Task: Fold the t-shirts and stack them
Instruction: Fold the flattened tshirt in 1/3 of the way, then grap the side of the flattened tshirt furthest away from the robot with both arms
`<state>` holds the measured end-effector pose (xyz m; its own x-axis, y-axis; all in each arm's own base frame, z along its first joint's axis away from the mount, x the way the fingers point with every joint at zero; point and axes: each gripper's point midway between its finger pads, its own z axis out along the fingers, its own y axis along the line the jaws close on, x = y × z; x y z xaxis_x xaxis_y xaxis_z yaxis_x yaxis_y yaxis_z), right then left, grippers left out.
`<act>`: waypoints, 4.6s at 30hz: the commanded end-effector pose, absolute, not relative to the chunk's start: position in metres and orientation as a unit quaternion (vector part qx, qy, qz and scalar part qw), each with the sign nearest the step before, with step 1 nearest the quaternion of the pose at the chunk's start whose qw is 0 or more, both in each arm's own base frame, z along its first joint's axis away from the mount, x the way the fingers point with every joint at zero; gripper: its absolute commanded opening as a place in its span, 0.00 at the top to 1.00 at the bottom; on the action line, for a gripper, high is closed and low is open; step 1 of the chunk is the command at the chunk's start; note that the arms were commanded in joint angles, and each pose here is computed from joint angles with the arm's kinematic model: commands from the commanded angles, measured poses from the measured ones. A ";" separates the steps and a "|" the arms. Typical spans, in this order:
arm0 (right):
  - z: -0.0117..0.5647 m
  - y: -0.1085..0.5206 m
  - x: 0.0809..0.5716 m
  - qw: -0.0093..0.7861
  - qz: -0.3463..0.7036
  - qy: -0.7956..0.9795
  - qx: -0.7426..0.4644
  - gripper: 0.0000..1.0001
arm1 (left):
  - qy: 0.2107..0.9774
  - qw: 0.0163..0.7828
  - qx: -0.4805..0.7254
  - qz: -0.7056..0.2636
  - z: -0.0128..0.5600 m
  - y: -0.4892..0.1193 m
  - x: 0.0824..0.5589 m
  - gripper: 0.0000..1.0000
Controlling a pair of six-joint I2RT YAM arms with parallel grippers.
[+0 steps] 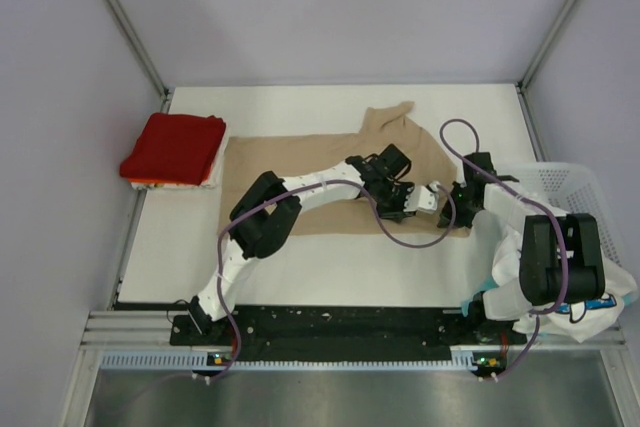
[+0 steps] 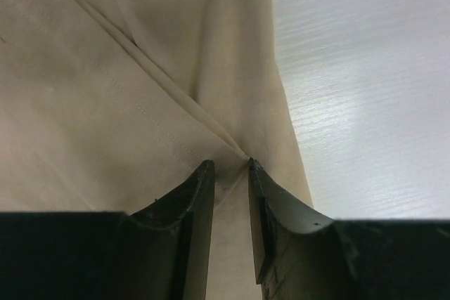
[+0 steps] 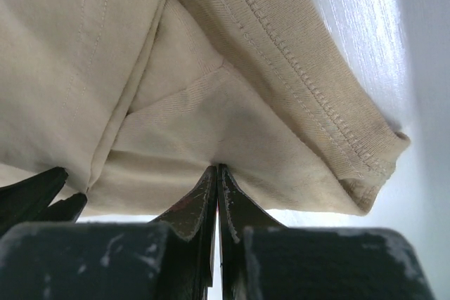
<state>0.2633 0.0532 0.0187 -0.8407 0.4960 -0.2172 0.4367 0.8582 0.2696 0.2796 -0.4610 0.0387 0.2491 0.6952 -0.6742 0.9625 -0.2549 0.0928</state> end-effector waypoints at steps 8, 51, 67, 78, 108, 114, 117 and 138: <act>0.017 0.050 0.267 0.146 0.103 0.952 0.248 1.00 | 0.549 0.285 0.758 -0.207 0.035 -0.465 0.297 1.00; 0.022 0.035 0.258 0.147 0.077 0.956 0.241 1.00 | 0.859 0.329 0.344 -0.188 0.078 -0.381 0.461 0.94; 0.092 0.064 0.413 0.241 0.152 0.943 0.172 0.99 | 0.843 0.291 0.379 -0.246 0.074 -0.408 0.442 0.59; 0.019 0.048 0.424 0.190 0.106 0.953 0.212 1.00 | 0.899 0.260 0.304 -0.178 0.018 -0.380 0.458 0.71; 0.130 0.057 0.344 0.295 0.096 0.905 0.290 0.06 | 0.832 0.251 0.495 0.013 0.174 -0.123 0.298 0.47; 0.107 0.069 0.321 0.266 0.099 0.914 0.291 0.11 | 0.852 0.208 0.478 0.046 0.109 -0.062 0.237 0.48; 0.106 0.054 0.309 0.281 0.059 0.912 0.293 0.12 | 0.845 0.233 0.476 0.071 0.100 -0.053 0.236 0.48; 0.007 0.024 0.248 0.135 -0.084 0.921 0.356 0.36 | 0.816 0.178 0.549 -0.031 0.014 -0.046 0.234 0.51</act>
<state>0.2564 0.0273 0.0196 -0.7054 0.6285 -0.3277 0.6659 0.7461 -0.0025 0.2279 -0.0403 0.0213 -0.3508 0.8880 -0.2974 0.8996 0.4078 0.1564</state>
